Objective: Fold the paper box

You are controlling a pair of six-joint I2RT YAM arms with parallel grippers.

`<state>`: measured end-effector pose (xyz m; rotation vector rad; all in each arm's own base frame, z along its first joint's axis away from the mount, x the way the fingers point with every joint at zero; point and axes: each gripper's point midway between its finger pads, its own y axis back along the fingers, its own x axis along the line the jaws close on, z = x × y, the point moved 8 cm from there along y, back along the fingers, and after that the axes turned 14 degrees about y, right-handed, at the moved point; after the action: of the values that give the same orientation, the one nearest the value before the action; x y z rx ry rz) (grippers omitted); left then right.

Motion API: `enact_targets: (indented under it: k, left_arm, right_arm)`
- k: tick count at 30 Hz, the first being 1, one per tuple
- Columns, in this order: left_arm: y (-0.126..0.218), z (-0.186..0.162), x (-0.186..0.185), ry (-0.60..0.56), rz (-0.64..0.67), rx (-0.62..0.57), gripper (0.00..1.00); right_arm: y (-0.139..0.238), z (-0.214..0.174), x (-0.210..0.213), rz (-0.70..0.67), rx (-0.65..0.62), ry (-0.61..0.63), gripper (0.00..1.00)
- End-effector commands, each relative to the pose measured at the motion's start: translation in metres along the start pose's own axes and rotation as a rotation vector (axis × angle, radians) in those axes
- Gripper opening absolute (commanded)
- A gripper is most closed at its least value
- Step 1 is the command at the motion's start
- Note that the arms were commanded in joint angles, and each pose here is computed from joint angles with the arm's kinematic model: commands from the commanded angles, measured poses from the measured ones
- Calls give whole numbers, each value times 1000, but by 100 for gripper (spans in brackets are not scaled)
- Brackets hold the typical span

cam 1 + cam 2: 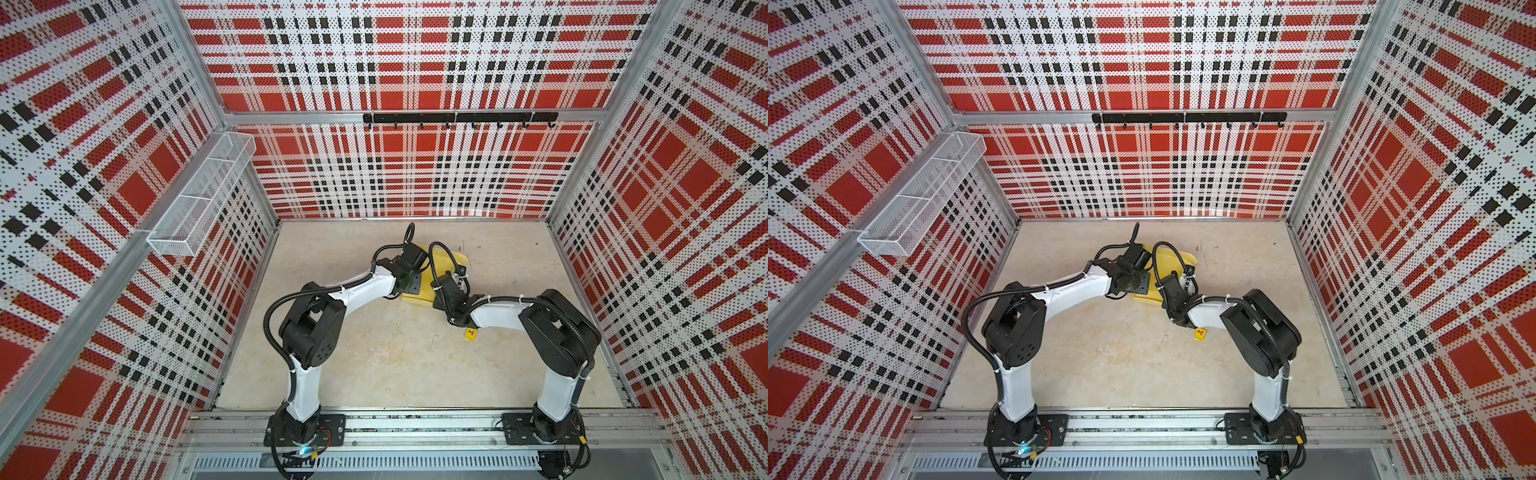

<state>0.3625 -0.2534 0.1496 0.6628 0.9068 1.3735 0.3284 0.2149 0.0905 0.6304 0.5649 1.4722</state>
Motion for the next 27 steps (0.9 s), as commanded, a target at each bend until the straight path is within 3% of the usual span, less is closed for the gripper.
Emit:
enact_targets:
  k: [1,6,14,24,27]
  left_arm:
    - [4,1,11,24,-8,-14,57]
    - [10,-4,18,33,-54,-11,60]
    - [51,8,22,-11,-220,-68,72]
    - [76,43,90,100,-319,-163,80]
    - [75,46,102,83,-324,-195,84]
  right_arm:
    - [-2,-2,4,0,4,4,0]
    - [-1,-1,4,3,3,0,0]
    - [6,7,4,2,-10,-2,10]
    - [19,24,6,16,-43,-8,17]
    - [22,27,7,22,-50,-6,19]
